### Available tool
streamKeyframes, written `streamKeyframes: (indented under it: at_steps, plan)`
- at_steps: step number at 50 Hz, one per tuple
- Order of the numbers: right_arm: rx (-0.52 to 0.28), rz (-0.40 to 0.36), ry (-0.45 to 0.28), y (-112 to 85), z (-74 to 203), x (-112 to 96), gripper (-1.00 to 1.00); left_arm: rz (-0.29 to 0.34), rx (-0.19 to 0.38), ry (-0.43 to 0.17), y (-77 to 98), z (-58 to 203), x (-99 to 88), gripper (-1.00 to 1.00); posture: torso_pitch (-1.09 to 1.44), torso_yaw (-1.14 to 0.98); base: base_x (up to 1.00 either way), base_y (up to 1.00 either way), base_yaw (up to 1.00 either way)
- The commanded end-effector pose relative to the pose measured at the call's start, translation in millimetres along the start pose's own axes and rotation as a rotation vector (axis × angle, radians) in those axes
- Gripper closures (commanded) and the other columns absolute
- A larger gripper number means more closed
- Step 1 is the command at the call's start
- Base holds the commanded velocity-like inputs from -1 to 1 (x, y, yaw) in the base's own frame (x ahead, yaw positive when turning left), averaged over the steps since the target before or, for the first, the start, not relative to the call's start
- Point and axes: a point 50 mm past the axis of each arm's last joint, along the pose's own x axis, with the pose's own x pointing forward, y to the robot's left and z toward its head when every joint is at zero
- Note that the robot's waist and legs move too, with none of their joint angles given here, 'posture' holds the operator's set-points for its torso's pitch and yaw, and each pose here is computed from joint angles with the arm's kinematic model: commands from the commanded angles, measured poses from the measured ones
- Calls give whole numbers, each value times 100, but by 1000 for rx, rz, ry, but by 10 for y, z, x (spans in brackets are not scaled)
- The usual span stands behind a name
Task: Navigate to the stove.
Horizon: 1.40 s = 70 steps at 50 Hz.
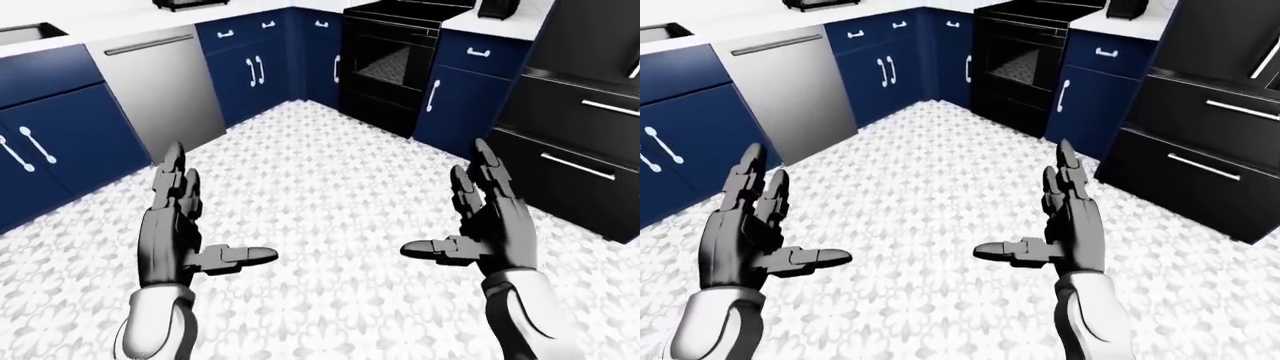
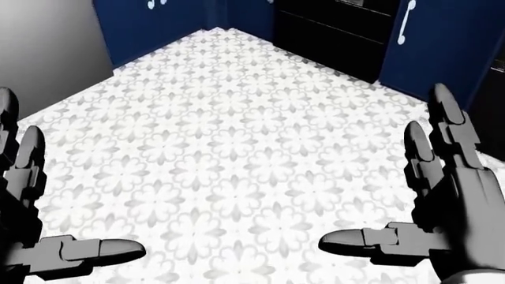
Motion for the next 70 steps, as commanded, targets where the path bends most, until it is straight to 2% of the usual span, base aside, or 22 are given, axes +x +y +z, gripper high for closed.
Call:
streamKeyframes:
  at_steps: [1, 15, 70]
  plan:
    - [-6, 7, -88, 15, 149, -17, -100, -16, -4, -82, -30, 130, -6, -100, 0, 0, 58, -2, 0]
    - [-2, 3, -94, 8, 146, -7, -100, -14, -4, -81, -24, 117, 4, -100, 0, 0, 50, -1, 0]
    - [-1, -4, -100, -4, 160, -7, -100, -16, -4, -82, -32, 132, -6, -100, 0, 0, 22, 0, 0]
